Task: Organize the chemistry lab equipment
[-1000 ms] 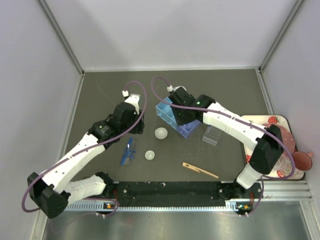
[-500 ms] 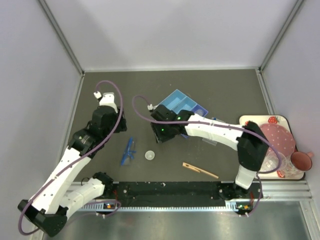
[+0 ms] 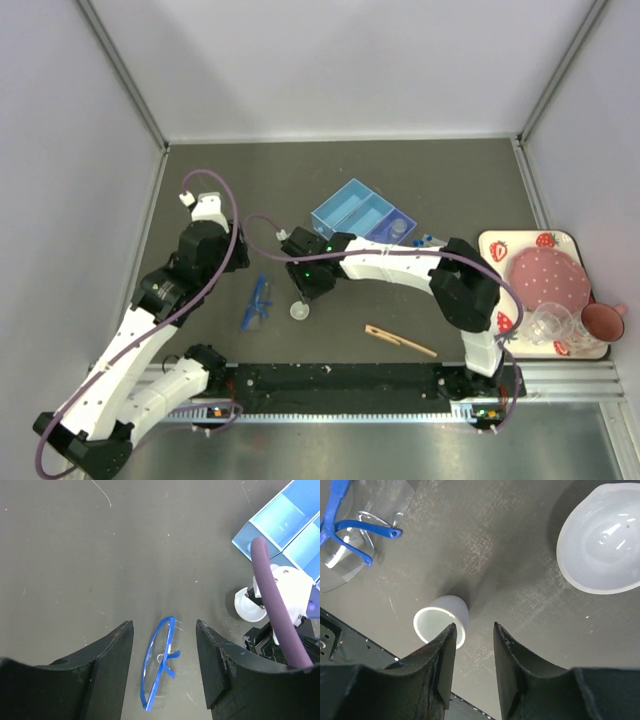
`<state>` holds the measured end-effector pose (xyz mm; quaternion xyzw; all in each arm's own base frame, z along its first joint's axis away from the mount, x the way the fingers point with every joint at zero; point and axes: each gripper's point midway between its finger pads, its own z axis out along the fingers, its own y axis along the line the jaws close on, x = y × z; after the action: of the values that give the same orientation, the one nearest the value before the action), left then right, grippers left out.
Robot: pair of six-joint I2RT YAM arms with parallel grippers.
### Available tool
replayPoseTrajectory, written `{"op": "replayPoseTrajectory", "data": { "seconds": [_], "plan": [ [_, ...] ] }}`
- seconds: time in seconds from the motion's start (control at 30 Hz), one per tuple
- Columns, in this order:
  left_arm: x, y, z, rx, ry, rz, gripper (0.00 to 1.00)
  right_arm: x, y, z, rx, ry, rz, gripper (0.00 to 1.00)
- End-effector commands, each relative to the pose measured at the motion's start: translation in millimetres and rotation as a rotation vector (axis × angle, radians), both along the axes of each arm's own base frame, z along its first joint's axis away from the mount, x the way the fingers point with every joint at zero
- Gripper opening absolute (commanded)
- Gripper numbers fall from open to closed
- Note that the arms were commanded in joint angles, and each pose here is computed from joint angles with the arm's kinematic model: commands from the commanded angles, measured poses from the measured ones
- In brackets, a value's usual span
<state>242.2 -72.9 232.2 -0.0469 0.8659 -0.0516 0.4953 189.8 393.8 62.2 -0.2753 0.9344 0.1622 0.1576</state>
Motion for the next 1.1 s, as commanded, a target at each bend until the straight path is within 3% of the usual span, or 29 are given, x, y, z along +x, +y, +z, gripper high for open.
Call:
{"op": "replayPoseTrajectory", "data": {
  "seconds": [0.0,0.27,0.37,0.47,0.57,0.7,0.83,1.07],
  "plan": [
    [-2,2,0,-0.015,-0.015,0.007,0.58,-3,23,6,0.041,-0.014,0.019,0.36],
    [-2,1,-2,-0.018,-0.018,0.003,0.58,-8,23,-14,0.004,0.012,0.021,0.30],
    [-2,1,-4,-0.015,-0.016,0.003,0.58,-7,25,-14,0.007,0.015,0.025,0.19],
    [-2,1,-5,-0.013,-0.014,0.002,0.58,-7,26,-13,0.010,0.015,0.025,0.00],
    [-2,2,-7,-0.011,-0.013,0.001,0.58,-8,27,-8,0.019,0.012,0.028,0.00],
    [-2,2,-8,-0.008,-0.016,0.004,0.58,1,26,23,0.051,-0.056,0.007,0.00],
    [0,0,-11,-0.006,-0.013,-0.003,0.58,21,19,90,0.128,-0.161,-0.022,0.00],
    [1,-4,-18,-0.008,-0.007,-0.026,0.58,89,-30,167,0.170,-0.311,-0.159,0.00]
  ]
}}
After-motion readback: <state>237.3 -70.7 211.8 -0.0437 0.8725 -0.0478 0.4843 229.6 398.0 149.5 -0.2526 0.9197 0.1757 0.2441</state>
